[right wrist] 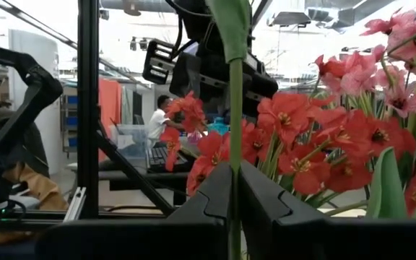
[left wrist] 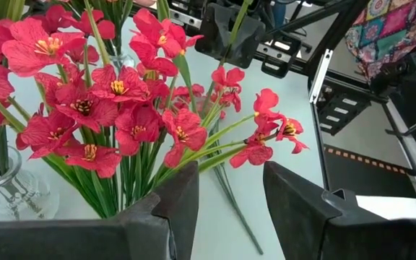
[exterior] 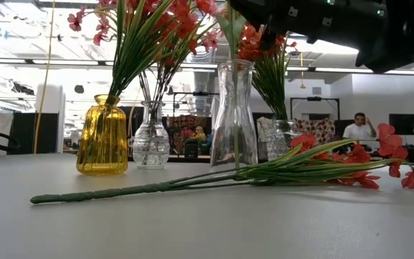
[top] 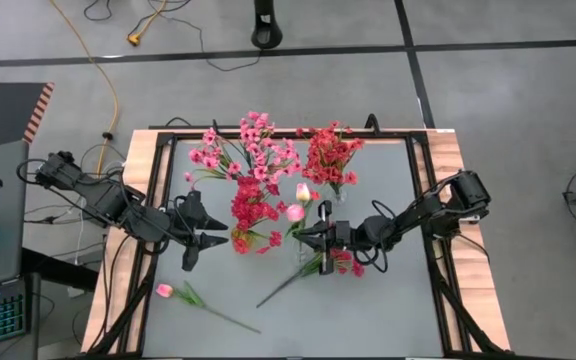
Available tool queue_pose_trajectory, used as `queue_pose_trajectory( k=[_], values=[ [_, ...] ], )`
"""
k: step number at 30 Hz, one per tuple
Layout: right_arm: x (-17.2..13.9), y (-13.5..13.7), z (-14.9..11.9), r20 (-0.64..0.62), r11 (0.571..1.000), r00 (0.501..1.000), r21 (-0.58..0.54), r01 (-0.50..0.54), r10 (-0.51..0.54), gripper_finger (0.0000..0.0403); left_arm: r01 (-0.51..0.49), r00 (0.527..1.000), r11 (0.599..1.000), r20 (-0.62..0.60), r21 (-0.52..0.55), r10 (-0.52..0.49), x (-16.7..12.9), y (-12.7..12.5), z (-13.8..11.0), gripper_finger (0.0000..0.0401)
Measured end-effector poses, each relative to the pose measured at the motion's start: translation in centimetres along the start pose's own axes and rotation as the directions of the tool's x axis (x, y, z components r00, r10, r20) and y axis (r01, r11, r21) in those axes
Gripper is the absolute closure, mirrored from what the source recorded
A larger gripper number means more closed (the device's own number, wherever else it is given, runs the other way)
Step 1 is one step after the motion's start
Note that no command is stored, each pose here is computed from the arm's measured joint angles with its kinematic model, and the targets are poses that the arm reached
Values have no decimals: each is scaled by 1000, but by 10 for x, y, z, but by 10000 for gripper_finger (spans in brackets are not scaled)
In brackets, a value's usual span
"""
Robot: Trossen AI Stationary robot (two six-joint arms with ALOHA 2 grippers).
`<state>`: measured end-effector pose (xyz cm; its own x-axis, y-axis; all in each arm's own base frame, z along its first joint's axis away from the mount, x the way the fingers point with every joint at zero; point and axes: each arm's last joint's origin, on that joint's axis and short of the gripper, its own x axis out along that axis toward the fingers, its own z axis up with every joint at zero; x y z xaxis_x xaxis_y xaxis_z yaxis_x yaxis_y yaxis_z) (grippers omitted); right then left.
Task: Sort flowers into vase by color
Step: Put the top light pink flower into the bottom transparent vase, then put the light pink flower into the bottom transparent vase
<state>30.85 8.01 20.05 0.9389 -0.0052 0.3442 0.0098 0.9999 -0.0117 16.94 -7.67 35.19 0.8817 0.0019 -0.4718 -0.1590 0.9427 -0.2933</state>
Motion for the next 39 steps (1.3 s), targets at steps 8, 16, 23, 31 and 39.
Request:
queue_pose_trajectory(
  k=[8,16,23,31,39],
  values=[
    [0,0,0,0,1000,1000,-1,2,-2,347,2,1000,1000,-2,-2,-2,0,0,0,259],
    [0,-2,-1,-20,996,996,-7,92,-93,291,4,1000,1000,-3,-4,-4,0,0,0,259],
    [-1,-1,-4,-77,993,990,-26,115,-117,226,27,999,1000,-19,-10,-27,0,-1,-1,259],
    [-6,8,16,-203,992,977,-117,43,-66,176,22,999,1000,-27,-21,-23,0,0,-1,259],
    [-22,16,44,-357,978,934,-197,-67,-8,173,45,996,996,-74,-76,-51,0,0,-4,259]
  ],
)
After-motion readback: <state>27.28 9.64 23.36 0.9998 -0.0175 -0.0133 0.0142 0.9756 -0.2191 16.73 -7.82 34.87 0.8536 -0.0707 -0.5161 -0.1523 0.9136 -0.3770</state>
